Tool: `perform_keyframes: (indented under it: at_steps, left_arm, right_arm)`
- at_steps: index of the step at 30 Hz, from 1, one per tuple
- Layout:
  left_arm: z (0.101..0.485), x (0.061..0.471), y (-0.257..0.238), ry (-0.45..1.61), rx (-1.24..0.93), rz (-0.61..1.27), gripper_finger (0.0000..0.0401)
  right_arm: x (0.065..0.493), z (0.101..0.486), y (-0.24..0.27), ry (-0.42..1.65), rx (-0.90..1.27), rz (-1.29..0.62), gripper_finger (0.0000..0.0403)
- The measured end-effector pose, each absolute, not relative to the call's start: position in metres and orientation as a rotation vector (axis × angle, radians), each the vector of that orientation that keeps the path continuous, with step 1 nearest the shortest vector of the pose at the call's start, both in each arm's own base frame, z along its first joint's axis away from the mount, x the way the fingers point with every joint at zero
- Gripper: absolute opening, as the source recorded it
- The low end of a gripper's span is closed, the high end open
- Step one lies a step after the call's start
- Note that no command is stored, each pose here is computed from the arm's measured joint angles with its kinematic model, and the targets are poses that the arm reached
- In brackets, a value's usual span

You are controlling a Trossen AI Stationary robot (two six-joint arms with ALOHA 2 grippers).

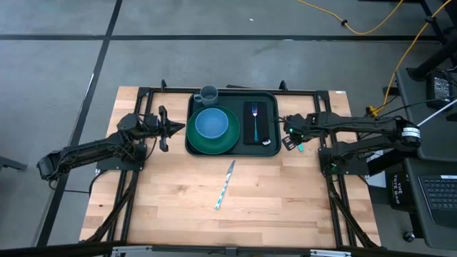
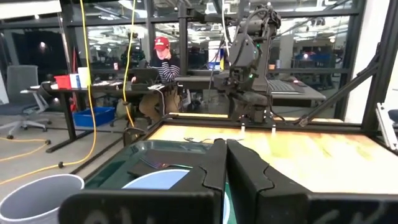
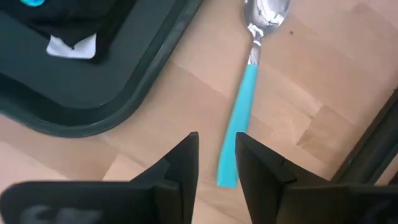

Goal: Set up tray
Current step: Put the blue spoon on top of the black napkin on the green tray

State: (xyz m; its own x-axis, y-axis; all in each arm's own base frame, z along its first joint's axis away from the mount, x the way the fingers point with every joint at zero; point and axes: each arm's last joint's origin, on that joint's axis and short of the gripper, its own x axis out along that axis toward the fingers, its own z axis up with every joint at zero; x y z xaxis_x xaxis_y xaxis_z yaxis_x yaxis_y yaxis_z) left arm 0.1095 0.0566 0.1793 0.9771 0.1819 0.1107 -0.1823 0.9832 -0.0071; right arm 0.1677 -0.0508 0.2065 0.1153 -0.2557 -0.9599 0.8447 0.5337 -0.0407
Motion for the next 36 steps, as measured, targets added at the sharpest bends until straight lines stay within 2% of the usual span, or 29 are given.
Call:
perform_keyframes:
  at_steps: [12,26,33,36]
  left_arm:
    - [0.18,0.109,0.057,-0.124,-0.077,0.177,0.0008]
    - [0.18,0.109,0.057,-0.125,-0.079,0.177,0.0008]
    - [0.18,0.109,0.057,-0.124,-0.079,0.176,0.0009]
    - [0.179,0.11,0.057,-0.116,-0.083,0.177,0.0008]
  right_arm:
    - [0.167,0.207,-0.063,1.153,0.625,-0.949,0.0181]
    - [0.181,0.177,-0.088,1.297,0.557,-0.967,0.0185]
    - [0.181,0.167,-0.096,1.358,0.598,-0.946,0.0185]
    - [0.181,0.16,-0.097,1.324,0.605,-0.945,0.0185]
